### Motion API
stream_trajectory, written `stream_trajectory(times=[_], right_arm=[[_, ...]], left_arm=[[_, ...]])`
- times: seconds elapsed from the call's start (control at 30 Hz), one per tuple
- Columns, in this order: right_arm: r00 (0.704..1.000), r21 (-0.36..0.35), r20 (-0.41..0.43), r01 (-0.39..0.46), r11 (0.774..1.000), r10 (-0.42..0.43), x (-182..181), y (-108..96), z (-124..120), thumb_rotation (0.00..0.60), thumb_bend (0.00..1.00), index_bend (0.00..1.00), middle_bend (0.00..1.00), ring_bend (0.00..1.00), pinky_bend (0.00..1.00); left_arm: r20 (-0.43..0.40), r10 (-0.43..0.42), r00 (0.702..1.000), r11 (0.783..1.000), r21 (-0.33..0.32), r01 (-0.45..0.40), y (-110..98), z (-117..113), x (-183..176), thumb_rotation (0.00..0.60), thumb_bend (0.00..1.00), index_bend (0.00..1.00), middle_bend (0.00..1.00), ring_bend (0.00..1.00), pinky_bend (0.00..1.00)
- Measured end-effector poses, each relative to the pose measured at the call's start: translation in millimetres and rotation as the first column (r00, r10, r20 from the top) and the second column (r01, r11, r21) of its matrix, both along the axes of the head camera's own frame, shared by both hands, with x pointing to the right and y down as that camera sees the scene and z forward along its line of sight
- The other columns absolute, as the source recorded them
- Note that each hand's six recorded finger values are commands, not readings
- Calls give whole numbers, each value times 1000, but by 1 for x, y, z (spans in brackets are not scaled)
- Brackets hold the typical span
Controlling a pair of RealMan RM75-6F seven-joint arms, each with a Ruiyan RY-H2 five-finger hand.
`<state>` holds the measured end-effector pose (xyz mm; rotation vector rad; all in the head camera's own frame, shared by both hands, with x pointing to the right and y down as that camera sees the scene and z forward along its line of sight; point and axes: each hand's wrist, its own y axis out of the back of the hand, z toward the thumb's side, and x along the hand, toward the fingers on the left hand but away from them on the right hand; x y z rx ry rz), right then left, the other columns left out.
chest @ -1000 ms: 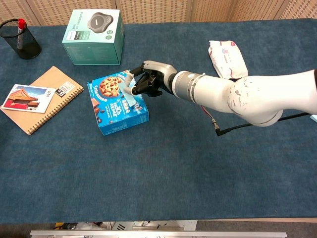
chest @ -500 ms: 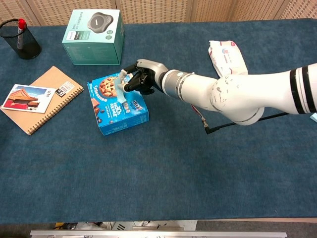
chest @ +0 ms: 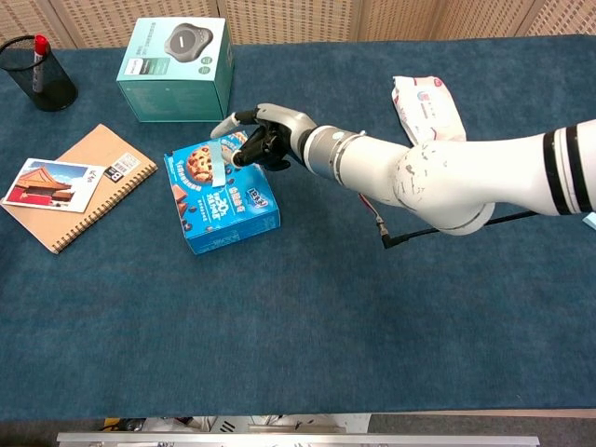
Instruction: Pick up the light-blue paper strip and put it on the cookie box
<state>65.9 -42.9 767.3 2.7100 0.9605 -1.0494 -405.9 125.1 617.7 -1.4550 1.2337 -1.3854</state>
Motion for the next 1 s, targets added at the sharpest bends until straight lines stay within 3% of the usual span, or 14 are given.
stream_trajectory(times=[0.3, 0.5, 0.7, 0.8, 0.97, 1.0], right_arm=[[998, 111, -48, 49, 993, -44, 18, -6, -11, 600, 389, 207, 1000, 1000, 1000], [992, 249, -76, 117, 961, -101, 27, -6, -30, 600, 447, 168, 1000, 1000, 1000], [992, 329, -87, 115, 937, -91, 50, -12, -53, 600, 448, 168, 1000, 1000, 1000], [990, 378, -123, 113, 919, -72, 61, -14, -59, 600, 447, 168, 1000, 1000, 1000], [977, 471, -213, 122, 874, -21, 86, -14, -72, 600, 447, 168, 1000, 1000, 1000], [973, 489, -233, 119, 864, -2, 95, -13, -76, 600, 447, 168, 1000, 1000, 1000]], left_arm=[[0, 11, 1000, 1000, 1, -11, -3, 1, 3, 600, 299, 41, 218, 186, 163], [9, 5, 1000, 1000, 0, -5, -4, 1, -1, 600, 299, 41, 218, 186, 163], [5, 53, 999, 999, 4, -53, -11, 0, 7, 600, 299, 41, 220, 197, 164], [-14, 88, 996, 996, 1, -88, -17, 0, 12, 600, 299, 45, 266, 269, 227], [-64, 170, 983, 985, -3, -171, -32, 1, 27, 600, 300, 65, 411, 471, 459], [-73, 185, 980, 983, -4, -186, -34, 2, 29, 600, 299, 68, 476, 526, 519]])
